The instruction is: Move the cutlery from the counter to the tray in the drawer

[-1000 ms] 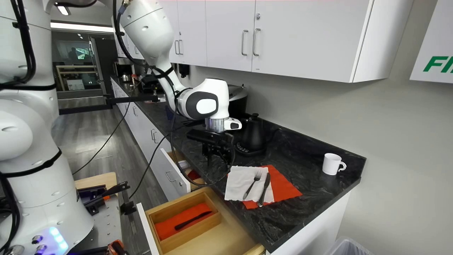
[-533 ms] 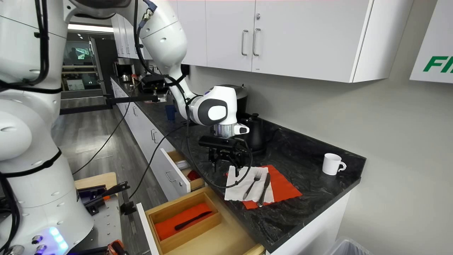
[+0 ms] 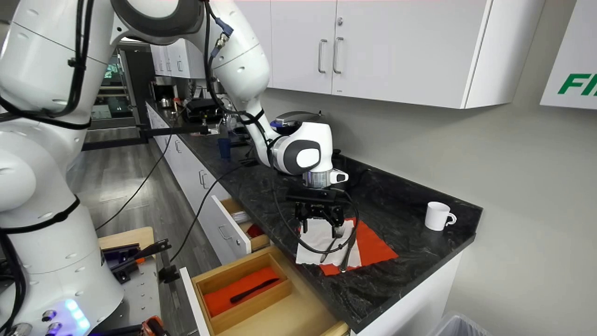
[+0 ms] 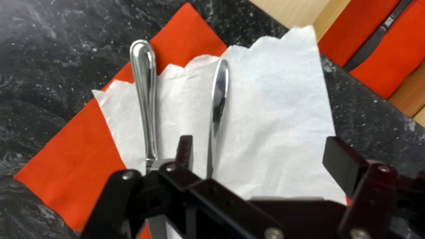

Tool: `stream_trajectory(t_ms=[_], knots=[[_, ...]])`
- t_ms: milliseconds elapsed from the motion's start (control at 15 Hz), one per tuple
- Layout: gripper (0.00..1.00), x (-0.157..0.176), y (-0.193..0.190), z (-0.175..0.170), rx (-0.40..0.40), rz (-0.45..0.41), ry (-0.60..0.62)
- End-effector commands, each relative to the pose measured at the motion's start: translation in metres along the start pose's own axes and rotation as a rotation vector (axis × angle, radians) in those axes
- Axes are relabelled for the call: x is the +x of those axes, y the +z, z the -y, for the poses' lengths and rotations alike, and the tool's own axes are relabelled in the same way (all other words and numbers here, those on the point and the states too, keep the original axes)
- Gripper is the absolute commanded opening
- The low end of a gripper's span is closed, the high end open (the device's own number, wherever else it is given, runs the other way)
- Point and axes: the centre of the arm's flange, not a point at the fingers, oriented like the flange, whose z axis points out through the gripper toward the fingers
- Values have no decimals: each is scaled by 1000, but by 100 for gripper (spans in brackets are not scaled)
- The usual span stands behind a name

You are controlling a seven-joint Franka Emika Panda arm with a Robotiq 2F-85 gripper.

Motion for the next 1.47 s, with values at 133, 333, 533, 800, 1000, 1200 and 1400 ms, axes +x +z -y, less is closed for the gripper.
stream_trajectory(t_ms=[133,333,533,800,1000,1200,1400], knots=[[100,28,12,-46,29,-63,22],[100,43,20,-53,60,-80,37],[100,54,29,-49,93,-80,36],[100,57,37,-47,114,-62,45],[96,55,41,-50,126,-46,57],[98,52,45,-54,141,-35,79],[93,48,48,-58,153,-28,97]])
